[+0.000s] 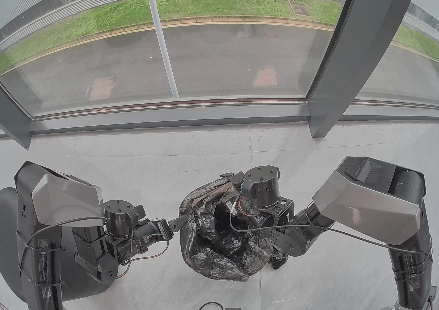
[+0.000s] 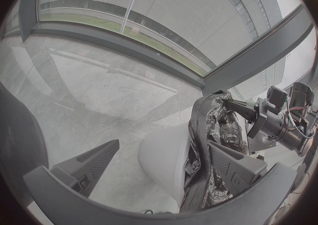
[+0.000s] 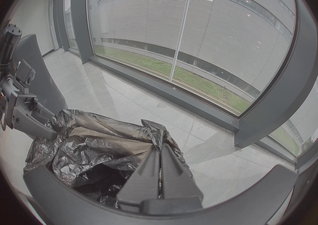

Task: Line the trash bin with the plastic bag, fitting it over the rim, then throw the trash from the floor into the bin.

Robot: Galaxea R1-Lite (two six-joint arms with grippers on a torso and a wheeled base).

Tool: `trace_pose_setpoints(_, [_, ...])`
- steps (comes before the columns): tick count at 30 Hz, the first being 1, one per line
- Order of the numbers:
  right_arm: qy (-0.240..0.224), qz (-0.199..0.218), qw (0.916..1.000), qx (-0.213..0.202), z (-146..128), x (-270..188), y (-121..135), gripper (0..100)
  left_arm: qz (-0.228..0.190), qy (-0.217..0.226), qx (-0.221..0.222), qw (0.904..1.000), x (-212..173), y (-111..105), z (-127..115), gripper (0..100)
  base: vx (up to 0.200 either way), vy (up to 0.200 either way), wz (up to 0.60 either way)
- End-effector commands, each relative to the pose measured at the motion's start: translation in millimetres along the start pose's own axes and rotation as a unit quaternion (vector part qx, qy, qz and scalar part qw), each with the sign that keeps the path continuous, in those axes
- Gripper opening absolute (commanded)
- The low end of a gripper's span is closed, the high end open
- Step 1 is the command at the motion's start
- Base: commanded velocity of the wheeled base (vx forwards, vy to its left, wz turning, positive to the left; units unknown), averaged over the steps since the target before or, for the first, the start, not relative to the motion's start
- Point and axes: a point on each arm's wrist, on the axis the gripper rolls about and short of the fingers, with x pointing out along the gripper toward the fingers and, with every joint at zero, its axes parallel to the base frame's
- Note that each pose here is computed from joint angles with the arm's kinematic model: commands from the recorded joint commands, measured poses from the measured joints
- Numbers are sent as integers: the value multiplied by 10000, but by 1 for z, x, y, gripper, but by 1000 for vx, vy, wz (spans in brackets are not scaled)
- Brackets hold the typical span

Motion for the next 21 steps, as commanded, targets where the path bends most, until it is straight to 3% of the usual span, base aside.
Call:
trace_pose_setpoints(1, [-13,1,10000,-2,-2,1,1,0,49,-19,-23,10000,1,3,1,100,0,0,0])
trace_pose_setpoints(21, [-27,36,10000,-10,-2,0,4,0,297,-71,-14,9995,0,19,4,100,0,0,0])
